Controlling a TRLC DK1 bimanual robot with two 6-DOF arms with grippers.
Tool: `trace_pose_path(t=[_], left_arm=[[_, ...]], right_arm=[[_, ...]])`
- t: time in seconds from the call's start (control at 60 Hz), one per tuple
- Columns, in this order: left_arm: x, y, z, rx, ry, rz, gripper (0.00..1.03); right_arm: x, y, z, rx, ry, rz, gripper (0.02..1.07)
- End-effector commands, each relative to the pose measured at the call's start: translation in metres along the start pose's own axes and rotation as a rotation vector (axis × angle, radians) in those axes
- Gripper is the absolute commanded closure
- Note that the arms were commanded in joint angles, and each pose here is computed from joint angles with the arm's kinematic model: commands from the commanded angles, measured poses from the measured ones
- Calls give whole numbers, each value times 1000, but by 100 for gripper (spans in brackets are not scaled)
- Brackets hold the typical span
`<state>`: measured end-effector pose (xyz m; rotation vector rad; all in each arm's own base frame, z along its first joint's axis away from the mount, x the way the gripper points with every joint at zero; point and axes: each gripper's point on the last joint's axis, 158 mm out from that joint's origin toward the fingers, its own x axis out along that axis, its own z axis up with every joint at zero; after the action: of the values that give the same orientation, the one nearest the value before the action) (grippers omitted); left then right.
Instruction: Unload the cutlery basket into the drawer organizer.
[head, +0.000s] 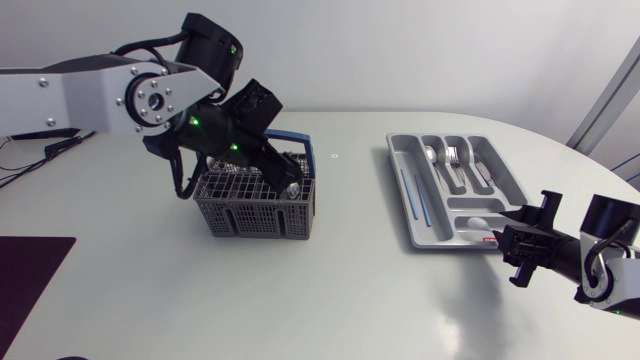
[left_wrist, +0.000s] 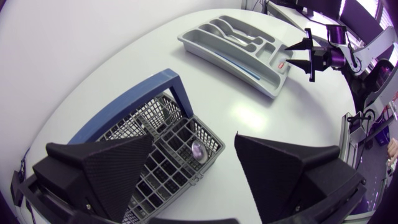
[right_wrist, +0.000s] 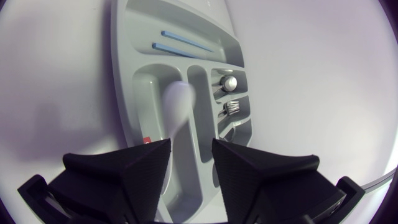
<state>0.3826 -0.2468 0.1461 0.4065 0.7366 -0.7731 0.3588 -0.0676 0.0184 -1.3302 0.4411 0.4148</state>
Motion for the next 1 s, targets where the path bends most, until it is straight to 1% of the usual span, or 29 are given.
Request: trace_pose_path(t=[0.0, 0.117, 0.183, 0.317, 0.367, 0.417, 0.533, 0.617, 0.667, 0.7, 0.8, 0.85, 0.917, 0.983], left_arm=[[-2, -3, -5, -18, 2, 5, 11], [-5, -3, -5, -17, -2, 8, 10], [-6, -2, -6, -18, -2, 10, 11], [-9, 0, -7, -21, -6, 17, 10], [-12, 3, -6, -25, -10, 25, 10], [-16, 4, -6, -27, -14, 30, 10], [-23, 7, -7, -34, -14, 46, 10], [-28, 4, -13, -69, 10, 43, 11], [-31, -1, -18, -85, 33, 31, 11], [-34, -10, -21, -76, 46, 17, 11], [-38, -15, -23, -68, 58, 2, 11], [-38, -20, -25, -89, 95, -51, 13], [-40, -23, -31, -157, 156, -135, 18], [-39, -26, -30, -169, 161, -159, 19]], right_arm=[[-5, -1, 5, -27, -4, -16, 34], [-10, -4, 11, -38, -12, -30, 34], [-13, -7, 14, -31, -16, -41, 31], [-25, -25, 20, -2, -23, -91, 30], [-31, -31, 24, 16, -30, -98, 30], [-37, -37, 28, 50, -40, -105, 25], [-49, -50, 38, 111, -67, -118, 25], [-55, -53, 46, 143, -82, -122, 24], [-56, -49, 50, 147, -86, -107, 24], [-58, -45, 55, 154, -94, -98, 24], [-58, -34, 64, 146, -99, -78, 24], [-58, -32, 67, 147, -99, -73, 24], [-59, -27, 71, 155, -105, -60, 24], [-62, -24, 76, 158, -112, -48, 24]])
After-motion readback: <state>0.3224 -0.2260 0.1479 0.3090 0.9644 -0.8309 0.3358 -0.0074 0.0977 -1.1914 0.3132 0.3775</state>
